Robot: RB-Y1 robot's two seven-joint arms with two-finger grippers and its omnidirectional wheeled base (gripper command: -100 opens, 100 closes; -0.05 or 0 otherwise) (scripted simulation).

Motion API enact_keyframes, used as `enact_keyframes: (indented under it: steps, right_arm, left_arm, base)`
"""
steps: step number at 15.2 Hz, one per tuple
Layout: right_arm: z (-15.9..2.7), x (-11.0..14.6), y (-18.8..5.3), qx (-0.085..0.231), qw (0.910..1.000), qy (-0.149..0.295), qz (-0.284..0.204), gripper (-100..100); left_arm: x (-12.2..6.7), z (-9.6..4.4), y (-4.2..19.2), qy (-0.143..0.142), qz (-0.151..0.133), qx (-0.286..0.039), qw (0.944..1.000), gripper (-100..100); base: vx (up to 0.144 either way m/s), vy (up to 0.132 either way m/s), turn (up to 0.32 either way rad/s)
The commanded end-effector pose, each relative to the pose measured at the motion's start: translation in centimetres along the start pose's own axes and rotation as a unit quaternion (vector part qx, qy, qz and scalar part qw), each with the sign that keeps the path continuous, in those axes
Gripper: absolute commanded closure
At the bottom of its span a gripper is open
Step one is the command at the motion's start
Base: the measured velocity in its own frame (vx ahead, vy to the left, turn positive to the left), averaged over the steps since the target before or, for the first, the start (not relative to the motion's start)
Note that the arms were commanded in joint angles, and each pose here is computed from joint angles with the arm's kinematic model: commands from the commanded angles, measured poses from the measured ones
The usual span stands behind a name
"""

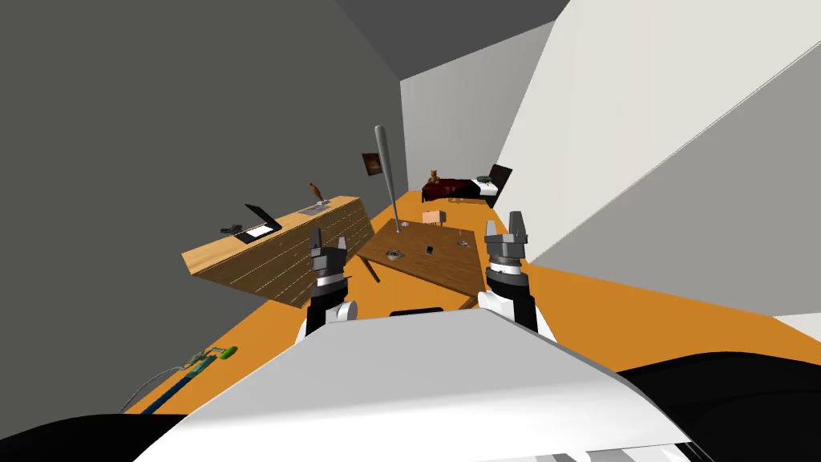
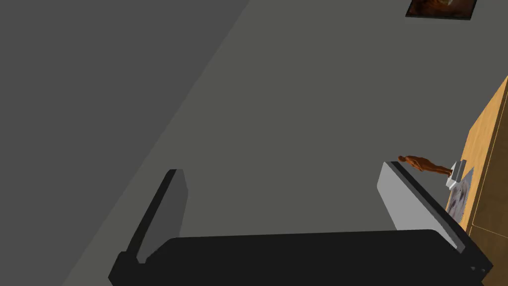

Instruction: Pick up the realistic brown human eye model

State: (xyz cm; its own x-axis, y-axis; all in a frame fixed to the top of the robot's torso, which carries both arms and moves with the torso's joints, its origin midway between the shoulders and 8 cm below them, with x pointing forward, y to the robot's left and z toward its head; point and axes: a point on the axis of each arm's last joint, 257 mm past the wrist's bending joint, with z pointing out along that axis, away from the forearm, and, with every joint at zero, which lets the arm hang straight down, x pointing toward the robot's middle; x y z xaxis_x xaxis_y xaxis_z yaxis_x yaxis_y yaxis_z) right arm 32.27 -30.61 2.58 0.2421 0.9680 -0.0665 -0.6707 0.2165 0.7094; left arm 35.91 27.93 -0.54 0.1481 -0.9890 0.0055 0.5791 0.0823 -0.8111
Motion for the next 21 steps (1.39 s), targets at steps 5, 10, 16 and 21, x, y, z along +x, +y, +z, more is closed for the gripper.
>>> enact_keyframes:
  steps: [5,10,16,21]
  right_arm:
    - [0.0,0.0,0.0,0.000,1.0000,0.000,0.000,0]
    - [0.0,0.0,0.0,0.000,1.0000,0.000,0.000,0]
    - [0.0,0.0,0.0,0.000,1.0000,0.000,0.000,0]
    - [0.0,0.0,0.0,0.000,1.0000,0.000,0.000,0]
  left_arm:
    - [1.0,0.0,2.2,0.050,0.027,-0.028,0.9980,-100]
    - [1.4,-0.1,5.8,0.087,0.054,-0.073,0.9921,-100]
    - [0.7,-0.3,12.0,0.117,0.092,-0.148,0.9777,-100]
    - [-0.3,-0.6,15.7,0.121,0.112,-0.198,0.9663,-100]
  base:
    - [0.007,0.009,-0.036]
    - [0.015,0.024,-0.057]
    - [0.026,0.034,-0.077]
    - [0.024,0.032,-0.080]
